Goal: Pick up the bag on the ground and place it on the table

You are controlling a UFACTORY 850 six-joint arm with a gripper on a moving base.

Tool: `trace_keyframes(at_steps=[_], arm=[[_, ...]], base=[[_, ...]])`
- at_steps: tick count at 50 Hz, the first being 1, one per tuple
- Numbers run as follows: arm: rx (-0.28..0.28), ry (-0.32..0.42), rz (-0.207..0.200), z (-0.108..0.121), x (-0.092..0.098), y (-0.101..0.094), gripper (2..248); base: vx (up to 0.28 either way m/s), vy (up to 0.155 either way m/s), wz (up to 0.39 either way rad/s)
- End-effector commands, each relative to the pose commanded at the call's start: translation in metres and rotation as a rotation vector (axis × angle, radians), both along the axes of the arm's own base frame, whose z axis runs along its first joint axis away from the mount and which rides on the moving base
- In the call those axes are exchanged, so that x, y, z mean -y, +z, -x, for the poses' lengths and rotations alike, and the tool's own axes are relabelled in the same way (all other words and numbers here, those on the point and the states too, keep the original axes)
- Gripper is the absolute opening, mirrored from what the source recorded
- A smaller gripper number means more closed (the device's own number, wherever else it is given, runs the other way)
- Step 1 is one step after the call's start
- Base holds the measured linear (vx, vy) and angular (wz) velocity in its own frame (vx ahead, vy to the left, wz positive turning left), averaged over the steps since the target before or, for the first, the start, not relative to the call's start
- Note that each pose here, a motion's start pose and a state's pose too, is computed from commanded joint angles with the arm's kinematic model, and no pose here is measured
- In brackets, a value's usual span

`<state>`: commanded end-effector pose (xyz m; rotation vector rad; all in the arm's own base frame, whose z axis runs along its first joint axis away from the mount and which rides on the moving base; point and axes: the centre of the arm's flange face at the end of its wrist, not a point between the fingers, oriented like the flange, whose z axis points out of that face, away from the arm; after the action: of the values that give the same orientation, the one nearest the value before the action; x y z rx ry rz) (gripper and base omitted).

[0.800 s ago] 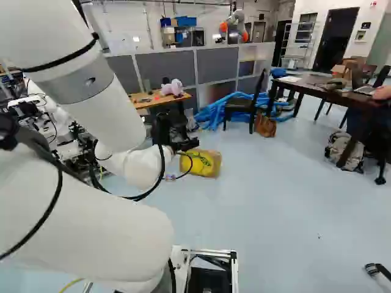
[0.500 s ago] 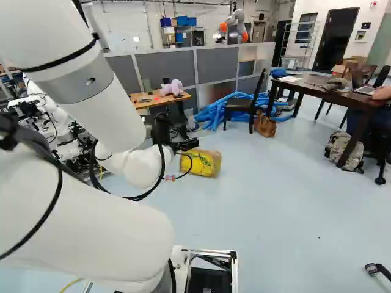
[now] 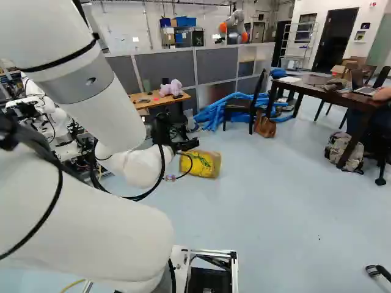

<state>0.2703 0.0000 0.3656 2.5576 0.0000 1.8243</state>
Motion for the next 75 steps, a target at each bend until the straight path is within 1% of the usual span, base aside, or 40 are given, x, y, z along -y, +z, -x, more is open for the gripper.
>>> trace_keyframes(at_steps=[75], arm=[[0.0,0.0,0.0,0.0,0.0,0.0,247]], base=[[0.166,-0.001,-0.025]])
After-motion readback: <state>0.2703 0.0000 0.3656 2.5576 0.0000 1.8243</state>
